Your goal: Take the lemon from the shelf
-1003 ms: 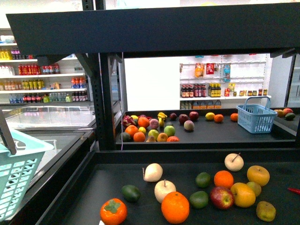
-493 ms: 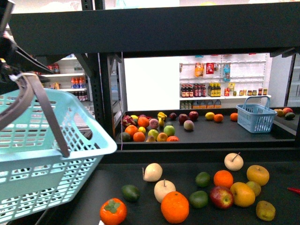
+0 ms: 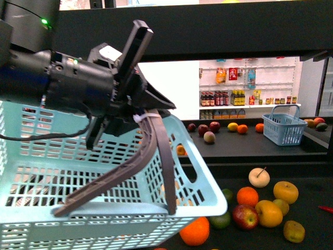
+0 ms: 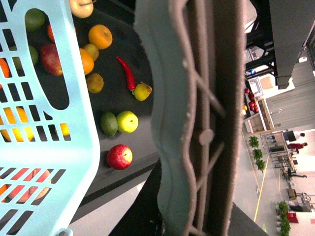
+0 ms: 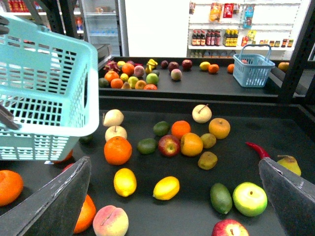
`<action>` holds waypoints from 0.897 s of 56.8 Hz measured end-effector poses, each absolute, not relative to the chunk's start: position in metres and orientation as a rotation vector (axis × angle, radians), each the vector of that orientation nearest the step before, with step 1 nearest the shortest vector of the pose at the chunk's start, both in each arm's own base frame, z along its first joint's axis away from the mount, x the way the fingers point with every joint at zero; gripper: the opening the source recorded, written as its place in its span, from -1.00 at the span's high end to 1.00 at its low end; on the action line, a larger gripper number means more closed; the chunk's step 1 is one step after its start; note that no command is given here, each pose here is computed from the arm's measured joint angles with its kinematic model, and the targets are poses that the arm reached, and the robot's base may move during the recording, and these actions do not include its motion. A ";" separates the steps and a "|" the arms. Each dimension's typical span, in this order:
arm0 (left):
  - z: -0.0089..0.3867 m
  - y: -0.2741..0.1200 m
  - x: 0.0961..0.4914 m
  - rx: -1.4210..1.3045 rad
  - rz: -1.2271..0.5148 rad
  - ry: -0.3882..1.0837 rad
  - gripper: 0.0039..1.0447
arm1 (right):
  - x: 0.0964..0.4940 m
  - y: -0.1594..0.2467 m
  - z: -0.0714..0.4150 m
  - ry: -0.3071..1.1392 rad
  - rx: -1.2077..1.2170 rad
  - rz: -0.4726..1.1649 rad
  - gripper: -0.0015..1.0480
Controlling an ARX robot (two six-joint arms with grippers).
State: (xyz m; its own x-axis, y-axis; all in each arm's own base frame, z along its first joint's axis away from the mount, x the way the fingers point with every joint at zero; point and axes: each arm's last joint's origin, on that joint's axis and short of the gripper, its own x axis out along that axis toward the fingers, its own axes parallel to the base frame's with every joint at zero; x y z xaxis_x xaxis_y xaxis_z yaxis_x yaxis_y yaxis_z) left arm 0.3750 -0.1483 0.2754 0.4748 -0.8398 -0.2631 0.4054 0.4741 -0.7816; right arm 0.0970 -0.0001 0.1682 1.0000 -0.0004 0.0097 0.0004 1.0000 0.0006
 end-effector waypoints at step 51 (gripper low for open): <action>0.270 -0.182 0.384 -0.649 -0.883 0.703 0.82 | 0.195 -0.044 0.176 0.437 0.238 -0.365 -0.95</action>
